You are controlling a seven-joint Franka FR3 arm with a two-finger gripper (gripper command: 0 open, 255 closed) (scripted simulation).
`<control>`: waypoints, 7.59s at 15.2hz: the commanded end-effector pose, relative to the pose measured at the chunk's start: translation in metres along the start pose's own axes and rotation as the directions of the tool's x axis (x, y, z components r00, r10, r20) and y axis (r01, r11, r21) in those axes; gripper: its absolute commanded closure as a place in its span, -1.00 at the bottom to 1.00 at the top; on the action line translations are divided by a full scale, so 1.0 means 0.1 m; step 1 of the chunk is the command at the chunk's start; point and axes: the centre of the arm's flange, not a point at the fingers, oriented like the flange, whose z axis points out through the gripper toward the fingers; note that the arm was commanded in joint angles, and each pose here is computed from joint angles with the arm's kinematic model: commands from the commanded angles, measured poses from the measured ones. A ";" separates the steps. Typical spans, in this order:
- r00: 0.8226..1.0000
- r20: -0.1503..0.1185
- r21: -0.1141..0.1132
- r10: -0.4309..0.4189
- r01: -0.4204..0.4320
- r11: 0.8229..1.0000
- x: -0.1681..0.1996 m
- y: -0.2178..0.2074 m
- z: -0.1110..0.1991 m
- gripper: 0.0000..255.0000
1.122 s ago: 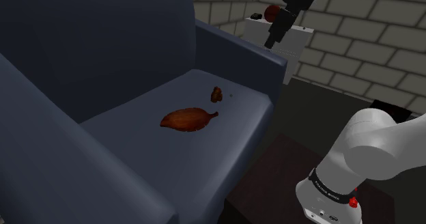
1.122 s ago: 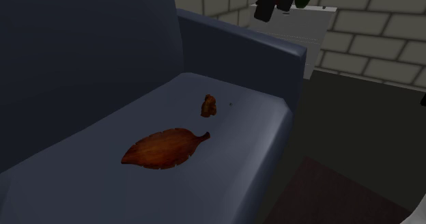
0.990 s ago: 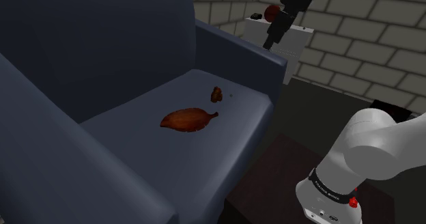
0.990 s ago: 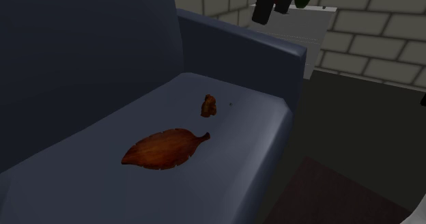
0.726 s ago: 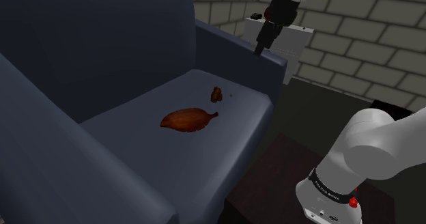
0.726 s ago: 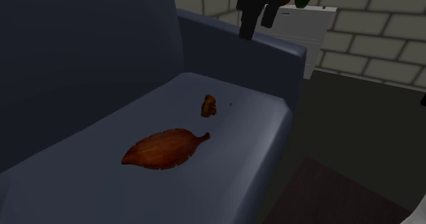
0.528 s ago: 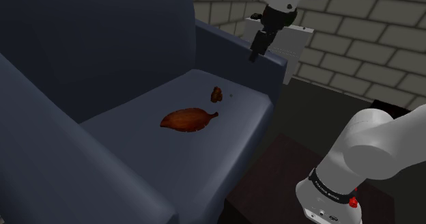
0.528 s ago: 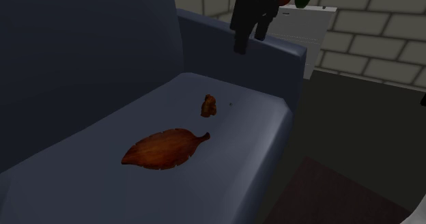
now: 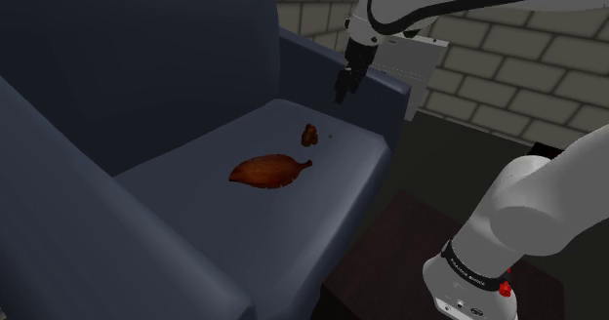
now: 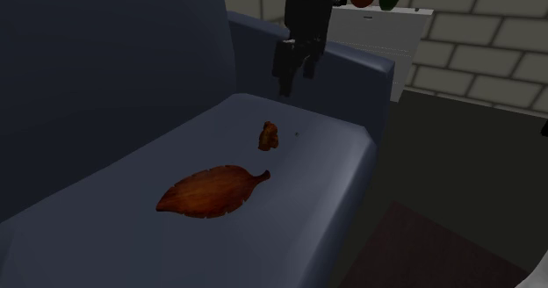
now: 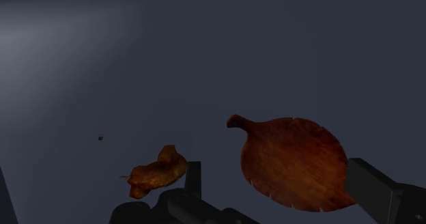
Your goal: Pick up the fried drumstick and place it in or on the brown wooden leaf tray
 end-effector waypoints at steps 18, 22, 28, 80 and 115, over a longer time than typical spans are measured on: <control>0.990 0.140 -0.027 -0.017 0.021 0.999 1.20 0.89 2.13 -1.00; 0.989 0.149 -0.028 -0.018 0.023 0.999 1.25 0.95 2.38 -1.00; 0.989 0.149 -0.028 -0.018 0.023 0.999 1.21 0.96 2.67 -1.00; 0.989 0.149 -0.028 -0.018 0.023 0.999 1.36 -0.93 1.27 1.00; 0.989 0.149 -0.028 -0.018 0.023 0.999 1.26 -1.67 2.23 -1.00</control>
